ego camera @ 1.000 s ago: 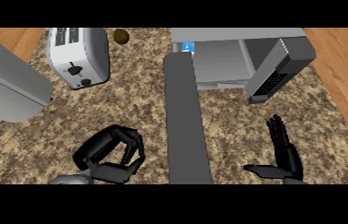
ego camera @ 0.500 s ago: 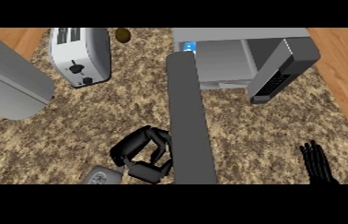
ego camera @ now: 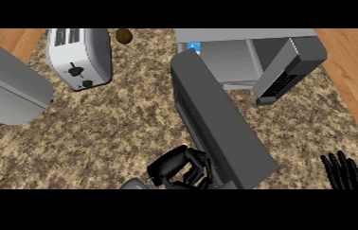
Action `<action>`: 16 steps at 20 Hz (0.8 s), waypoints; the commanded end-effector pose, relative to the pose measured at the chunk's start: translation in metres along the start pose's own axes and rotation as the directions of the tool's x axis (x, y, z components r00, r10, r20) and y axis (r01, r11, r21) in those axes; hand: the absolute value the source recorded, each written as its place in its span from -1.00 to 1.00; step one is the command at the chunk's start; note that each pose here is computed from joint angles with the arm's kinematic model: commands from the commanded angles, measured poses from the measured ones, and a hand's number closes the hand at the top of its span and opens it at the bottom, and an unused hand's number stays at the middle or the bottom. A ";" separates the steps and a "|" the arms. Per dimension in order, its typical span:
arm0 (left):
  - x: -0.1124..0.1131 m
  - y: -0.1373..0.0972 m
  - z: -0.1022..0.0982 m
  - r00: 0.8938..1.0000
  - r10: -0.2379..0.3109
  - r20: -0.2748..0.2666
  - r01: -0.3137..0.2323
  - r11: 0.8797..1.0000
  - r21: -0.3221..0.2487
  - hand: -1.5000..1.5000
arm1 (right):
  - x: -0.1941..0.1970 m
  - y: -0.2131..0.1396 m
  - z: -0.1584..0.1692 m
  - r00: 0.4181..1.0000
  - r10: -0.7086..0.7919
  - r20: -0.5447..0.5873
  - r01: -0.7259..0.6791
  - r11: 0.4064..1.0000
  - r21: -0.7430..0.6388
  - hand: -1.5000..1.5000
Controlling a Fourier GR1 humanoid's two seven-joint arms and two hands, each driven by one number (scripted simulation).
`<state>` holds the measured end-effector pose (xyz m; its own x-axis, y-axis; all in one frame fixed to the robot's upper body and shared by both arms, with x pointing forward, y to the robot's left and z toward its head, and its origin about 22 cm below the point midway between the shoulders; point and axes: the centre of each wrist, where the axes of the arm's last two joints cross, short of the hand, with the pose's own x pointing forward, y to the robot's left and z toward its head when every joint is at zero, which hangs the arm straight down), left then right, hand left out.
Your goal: Pick up the milk, place it into the microwave and close the microwave
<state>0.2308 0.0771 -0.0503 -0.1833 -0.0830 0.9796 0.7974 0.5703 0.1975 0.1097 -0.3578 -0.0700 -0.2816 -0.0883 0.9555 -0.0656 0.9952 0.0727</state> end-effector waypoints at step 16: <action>0.040 -0.038 -0.062 0.996 -0.088 0.018 0.082 0.974 0.212 1.00 | 0.086 0.032 -0.051 0.989 -0.128 0.078 0.096 0.941 0.326 -1.00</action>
<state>0.2313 0.0236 -0.0354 -0.2398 -0.1895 0.9522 0.6507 0.6965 0.3024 0.1277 -0.3325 0.0175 -0.3436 -0.2127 0.9147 -0.3571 0.9305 0.0822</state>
